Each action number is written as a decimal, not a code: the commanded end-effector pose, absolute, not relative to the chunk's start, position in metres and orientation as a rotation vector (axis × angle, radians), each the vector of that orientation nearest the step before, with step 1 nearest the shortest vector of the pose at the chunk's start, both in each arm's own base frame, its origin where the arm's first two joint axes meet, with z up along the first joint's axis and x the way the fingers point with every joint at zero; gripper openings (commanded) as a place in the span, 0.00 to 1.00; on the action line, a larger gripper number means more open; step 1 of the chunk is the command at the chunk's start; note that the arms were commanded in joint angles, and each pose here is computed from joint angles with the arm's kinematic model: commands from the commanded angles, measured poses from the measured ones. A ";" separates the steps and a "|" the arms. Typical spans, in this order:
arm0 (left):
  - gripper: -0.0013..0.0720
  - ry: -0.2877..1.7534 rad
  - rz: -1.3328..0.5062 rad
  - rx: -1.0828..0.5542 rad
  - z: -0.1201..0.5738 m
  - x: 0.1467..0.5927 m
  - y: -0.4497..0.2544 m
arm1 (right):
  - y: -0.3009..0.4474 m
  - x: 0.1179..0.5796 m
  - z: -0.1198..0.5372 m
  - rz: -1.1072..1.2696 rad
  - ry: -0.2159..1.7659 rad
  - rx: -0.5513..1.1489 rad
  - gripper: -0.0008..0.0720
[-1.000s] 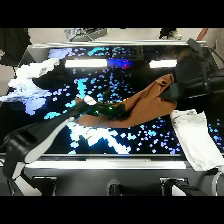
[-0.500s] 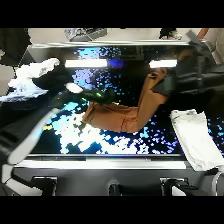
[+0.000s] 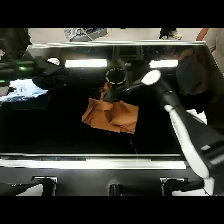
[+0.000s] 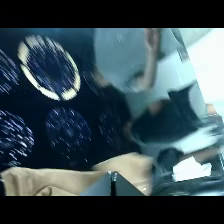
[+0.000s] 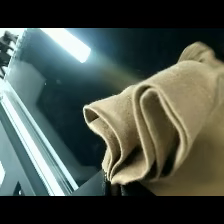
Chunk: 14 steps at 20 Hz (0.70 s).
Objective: Fold the shirts.
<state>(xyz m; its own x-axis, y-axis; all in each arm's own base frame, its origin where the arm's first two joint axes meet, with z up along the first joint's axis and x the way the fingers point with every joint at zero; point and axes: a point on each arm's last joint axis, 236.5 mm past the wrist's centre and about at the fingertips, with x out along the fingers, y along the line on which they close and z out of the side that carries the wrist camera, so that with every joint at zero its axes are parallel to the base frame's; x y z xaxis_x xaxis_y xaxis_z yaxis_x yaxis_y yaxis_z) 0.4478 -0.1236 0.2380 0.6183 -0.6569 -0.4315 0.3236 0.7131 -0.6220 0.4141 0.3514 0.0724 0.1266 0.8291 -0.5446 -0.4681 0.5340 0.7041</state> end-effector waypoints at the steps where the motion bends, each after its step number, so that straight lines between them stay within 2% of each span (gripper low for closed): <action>1: 0.06 0.622 -0.569 -0.482 0.273 0.424 -0.104 | 0.405 0.417 0.009 0.944 1.142 0.532 0.30; 2: 0.06 0.621 -0.575 -0.477 0.275 0.421 -0.106 | 0.408 0.420 -0.002 0.931 1.150 0.554 0.87; 3: 0.05 0.625 -0.579 -0.475 0.274 0.420 -0.107 | 0.406 0.422 -0.005 0.929 1.149 0.543 0.95; 6: 0.06 0.638 -0.570 -0.437 0.268 0.420 -0.103 | 0.355 0.417 0.001 0.973 1.190 0.389 0.94; 8: 0.06 0.655 -0.530 -0.386 0.259 0.422 -0.094 | 0.277 0.417 0.001 0.889 1.270 0.220 0.94; 10: 0.06 0.670 -0.497 -0.350 0.251 0.423 -0.086 | 0.180 0.414 -0.001 0.709 1.381 0.103 0.94; 12: 0.06 0.672 -0.491 -0.344 0.250 0.423 -0.085 | 0.101 0.398 -0.011 0.524 1.525 0.081 0.94; 14: 0.06 0.673 -0.495 -0.343 0.250 0.423 -0.086 | 0.091 0.381 -0.034 0.488 1.597 0.179 0.93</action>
